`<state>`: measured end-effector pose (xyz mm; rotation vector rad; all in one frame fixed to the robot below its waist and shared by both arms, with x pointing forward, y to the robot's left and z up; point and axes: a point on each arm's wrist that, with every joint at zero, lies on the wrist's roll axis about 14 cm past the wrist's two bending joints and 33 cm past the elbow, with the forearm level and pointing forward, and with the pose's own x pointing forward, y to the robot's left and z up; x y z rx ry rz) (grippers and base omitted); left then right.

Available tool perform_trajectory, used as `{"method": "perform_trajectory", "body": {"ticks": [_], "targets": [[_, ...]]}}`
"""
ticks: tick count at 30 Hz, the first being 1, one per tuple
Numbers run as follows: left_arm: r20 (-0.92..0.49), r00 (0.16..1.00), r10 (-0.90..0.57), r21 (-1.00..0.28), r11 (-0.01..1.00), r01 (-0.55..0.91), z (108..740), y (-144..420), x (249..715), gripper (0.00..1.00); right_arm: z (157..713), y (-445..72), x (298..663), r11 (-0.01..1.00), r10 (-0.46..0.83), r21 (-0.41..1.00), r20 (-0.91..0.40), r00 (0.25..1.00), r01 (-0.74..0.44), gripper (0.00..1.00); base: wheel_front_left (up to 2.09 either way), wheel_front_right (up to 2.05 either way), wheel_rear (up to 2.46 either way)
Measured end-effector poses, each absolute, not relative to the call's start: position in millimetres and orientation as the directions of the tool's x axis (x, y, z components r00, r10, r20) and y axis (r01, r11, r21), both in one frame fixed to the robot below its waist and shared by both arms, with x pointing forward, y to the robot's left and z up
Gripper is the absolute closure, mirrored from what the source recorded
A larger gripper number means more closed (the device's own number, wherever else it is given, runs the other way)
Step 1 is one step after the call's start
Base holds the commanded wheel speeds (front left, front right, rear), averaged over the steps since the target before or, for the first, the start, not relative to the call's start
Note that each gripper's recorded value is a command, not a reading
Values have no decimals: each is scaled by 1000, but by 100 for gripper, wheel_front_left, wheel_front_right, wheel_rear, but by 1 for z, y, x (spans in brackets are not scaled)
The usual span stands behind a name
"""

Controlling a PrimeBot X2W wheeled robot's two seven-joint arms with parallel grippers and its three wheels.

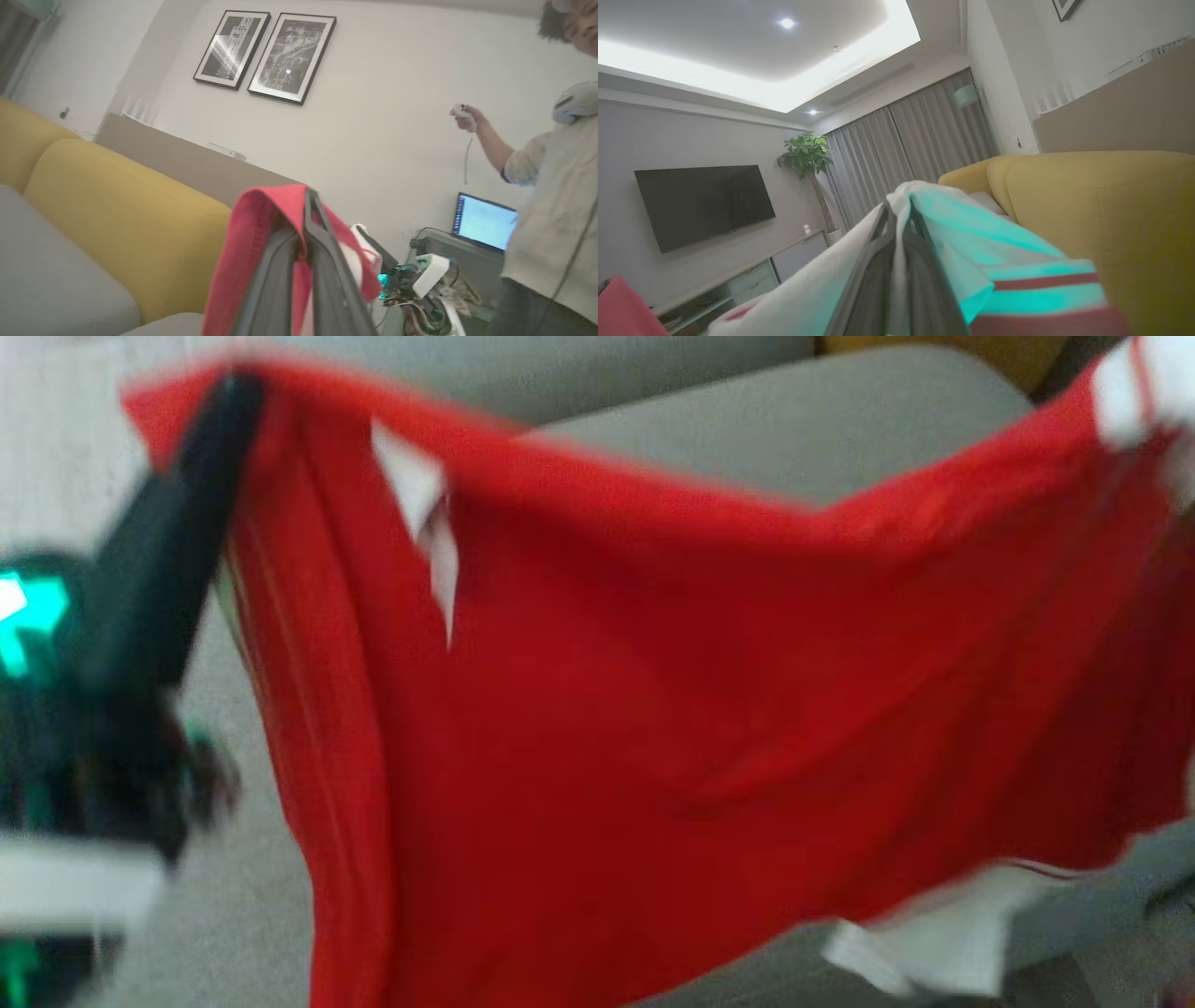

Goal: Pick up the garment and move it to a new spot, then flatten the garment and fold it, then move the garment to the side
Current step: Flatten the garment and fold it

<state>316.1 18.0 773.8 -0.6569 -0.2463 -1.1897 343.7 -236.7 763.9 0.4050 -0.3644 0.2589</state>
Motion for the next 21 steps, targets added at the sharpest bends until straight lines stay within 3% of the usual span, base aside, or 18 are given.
{"method": "perform_trajectory", "body": {"ticks": [4,12,17,21], "targets": [[433,441,-786,-317,326,891,771,10,384,100,768,-242,398,909,161,316,341,926,-274,100,0,0,0],[317,645,-696,-287,577,764,730,9,563,100,749,-234,543,936,130,288,254,958,-204,100,0,0,0],[410,708,-575,-335,627,703,721,11,645,100,743,-226,616,945,105,268,298,949,-189,100,0,0,0],[439,734,-518,-267,704,658,694,18,693,100,704,-225,658,941,94,288,276,957,-175,100,0,0,0]]}}
